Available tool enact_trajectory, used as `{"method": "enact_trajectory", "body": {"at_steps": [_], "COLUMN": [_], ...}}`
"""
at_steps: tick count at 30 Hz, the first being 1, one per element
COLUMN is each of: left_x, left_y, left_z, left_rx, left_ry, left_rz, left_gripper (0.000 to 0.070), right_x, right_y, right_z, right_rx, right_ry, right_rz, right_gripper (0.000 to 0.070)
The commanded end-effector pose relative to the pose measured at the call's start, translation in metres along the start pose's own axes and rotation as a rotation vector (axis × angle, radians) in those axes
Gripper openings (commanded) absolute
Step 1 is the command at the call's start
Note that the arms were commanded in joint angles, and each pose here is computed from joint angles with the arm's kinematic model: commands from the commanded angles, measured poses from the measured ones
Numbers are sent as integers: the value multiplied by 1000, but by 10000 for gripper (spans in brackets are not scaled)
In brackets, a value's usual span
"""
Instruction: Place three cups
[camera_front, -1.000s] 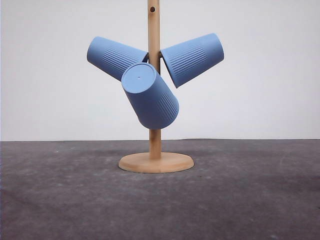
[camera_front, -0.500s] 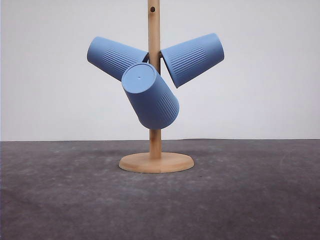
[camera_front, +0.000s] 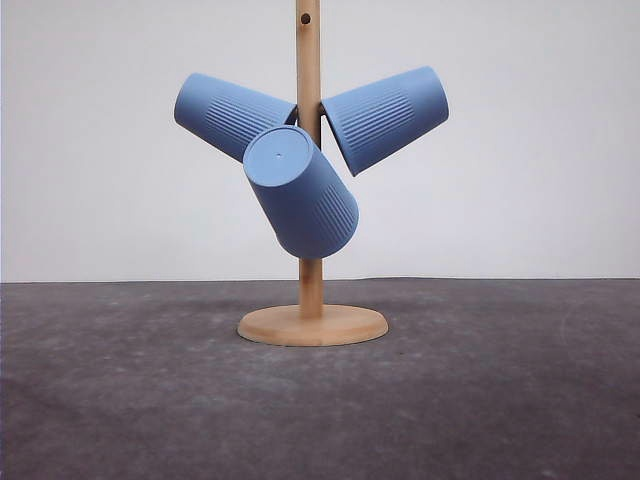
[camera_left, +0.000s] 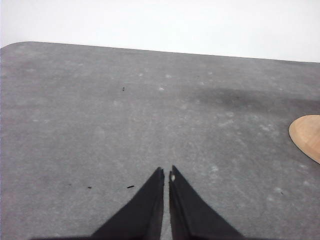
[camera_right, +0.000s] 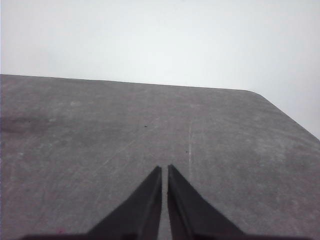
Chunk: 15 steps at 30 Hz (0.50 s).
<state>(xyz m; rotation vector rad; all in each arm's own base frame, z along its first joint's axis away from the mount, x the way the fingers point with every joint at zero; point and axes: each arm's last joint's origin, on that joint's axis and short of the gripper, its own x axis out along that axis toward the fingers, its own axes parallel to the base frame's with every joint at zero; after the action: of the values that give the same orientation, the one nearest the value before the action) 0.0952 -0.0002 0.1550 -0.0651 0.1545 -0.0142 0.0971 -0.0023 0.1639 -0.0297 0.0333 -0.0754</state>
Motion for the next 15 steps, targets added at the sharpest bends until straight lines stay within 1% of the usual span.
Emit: {"method": "enact_trajectory", "body": {"at_steps": [1, 15], "left_x": [1, 1], "left_y": [0, 0], "left_z": [-3, -3], "left_rx": [13, 13], "left_ry": [-4, -4], "left_rz": [2, 2], "left_gripper": [0, 0], "right_x": [0, 0], "right_y": [0, 0], "right_z": [0, 0], "right_rx": [15, 15], "right_ry": [-9, -9], "right_rz": [-4, -4], "right_gripper": [16, 16]}}
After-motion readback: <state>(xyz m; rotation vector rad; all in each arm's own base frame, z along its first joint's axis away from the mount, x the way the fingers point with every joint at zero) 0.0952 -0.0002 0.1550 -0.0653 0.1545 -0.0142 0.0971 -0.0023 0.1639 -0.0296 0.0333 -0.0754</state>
